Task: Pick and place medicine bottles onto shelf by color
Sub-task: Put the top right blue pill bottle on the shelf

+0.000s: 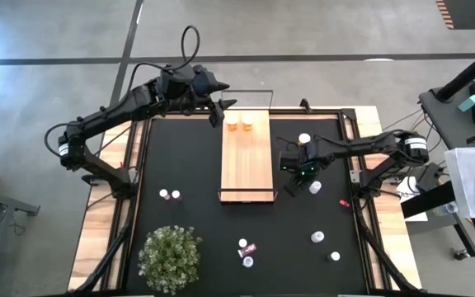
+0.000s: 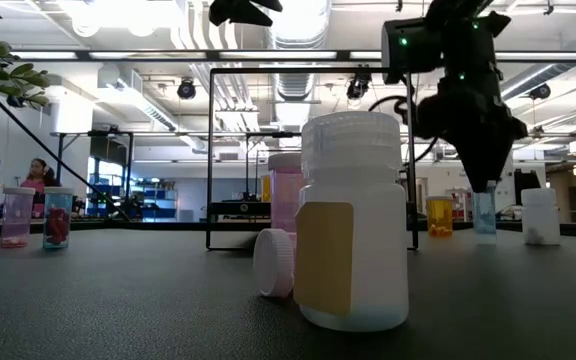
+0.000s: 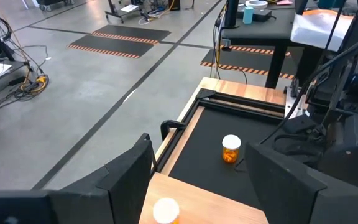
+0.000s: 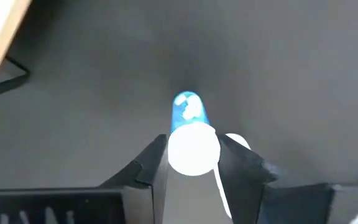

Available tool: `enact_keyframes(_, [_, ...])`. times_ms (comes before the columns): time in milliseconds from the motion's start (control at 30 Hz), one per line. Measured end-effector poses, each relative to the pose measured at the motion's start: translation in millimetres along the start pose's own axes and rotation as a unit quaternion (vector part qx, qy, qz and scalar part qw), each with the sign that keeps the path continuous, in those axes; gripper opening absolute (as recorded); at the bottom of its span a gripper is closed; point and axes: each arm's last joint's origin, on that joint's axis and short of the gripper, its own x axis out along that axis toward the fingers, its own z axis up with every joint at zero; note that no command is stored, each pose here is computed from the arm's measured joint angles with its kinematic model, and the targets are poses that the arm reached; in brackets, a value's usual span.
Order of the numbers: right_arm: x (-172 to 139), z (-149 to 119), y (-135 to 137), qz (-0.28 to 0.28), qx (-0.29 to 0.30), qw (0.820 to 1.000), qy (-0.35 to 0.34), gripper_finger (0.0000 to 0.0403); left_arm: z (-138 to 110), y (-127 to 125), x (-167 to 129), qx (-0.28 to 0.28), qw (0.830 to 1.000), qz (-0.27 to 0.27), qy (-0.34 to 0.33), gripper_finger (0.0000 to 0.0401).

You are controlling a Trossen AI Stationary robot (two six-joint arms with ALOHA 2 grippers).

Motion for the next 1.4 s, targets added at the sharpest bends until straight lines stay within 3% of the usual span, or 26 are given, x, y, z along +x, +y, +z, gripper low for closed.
enact_keyframes(233, [-36, 9, 5, 0.007, -0.026, 1.0, -0.015, 0.0121, 0, 0, 0, 0.0, 1.0, 0.0, 0.0, 0.024])
enact_keyframes(467, [-63, 39, 1, 0.033, -0.022, 0.998, -0.056, 0.0117, 0, 0, 0, 0.0, 1.0, 0.0, 0.0, 0.024])
enact_keyframes(733, [-68, 85, 8, 0.02, -0.039, 0.998, -0.043, 0.012, 0, 0, 0, 0.0, 1.0, 0.0, 0.0, 0.024])
enact_keyframes(1033, [-62, 127, 26, 0.001, -0.105, 0.994, -0.014, 0.012, -4, 0, 0, 0.001, 1.0, -0.001, 0.022, 0.024])
enact_keyframes(1400, [-66, 170, 40, 0.013, -0.149, 0.988, -0.045, 0.0121, -6, 0, 1, 0.003, 1.0, -0.002, 0.025, 0.024])
